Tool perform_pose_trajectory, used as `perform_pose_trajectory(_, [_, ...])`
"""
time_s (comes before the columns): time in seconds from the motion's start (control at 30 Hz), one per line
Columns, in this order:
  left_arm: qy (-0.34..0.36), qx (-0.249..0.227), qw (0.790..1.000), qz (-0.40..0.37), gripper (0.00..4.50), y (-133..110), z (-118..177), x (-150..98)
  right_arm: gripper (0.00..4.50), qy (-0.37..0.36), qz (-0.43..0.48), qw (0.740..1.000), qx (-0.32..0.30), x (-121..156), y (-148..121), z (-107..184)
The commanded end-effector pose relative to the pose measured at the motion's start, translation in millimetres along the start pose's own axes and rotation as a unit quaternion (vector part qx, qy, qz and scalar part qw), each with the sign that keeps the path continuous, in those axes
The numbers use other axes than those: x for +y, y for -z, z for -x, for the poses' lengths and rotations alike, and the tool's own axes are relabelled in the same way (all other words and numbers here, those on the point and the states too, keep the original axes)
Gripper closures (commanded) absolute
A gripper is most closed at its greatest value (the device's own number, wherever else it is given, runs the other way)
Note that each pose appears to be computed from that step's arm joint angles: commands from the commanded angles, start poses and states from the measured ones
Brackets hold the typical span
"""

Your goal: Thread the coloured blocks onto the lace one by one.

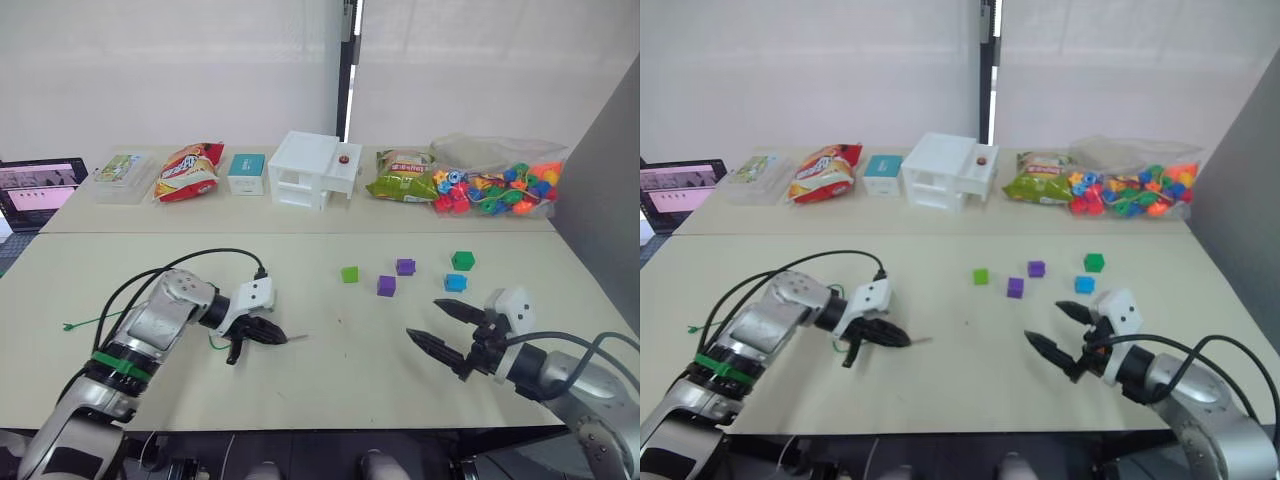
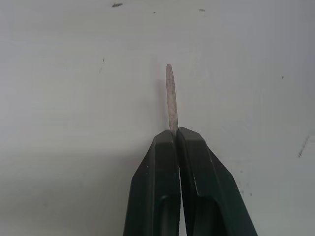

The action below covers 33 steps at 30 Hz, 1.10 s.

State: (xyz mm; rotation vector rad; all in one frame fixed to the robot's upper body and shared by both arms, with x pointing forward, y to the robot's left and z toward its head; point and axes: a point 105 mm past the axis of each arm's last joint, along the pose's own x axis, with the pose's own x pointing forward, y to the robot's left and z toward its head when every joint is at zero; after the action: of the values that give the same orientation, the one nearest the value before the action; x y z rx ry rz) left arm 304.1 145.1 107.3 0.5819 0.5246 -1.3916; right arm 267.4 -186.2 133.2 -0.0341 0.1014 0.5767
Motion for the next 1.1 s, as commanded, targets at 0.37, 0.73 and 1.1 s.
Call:
perform_pose_trajectory(0.37, [-0.060, -0.038, 0.997, -0.015, 4.49, -24.4, 24.0, -14.2, 0.00, 0.277, 0.004, 0.960, -0.026, -65.7, 6.2, -27.3])
perform_pose_trajectory(0.73, [-0.063, -0.050, 0.997, -0.006, 4.49, -26.7, 16.6, -24.9, 0.00, 0.308, -0.013, 0.951, -0.032, -76.6, 11.3, -38.8])
perform_pose_trajectory(1.1, [-0.065, -0.054, 0.996, -0.006, 4.49, -28.4, 12.8, -24.3, 0.00, 0.320, -0.022, 0.947, -0.020, -81.5, 19.9, -52.4])
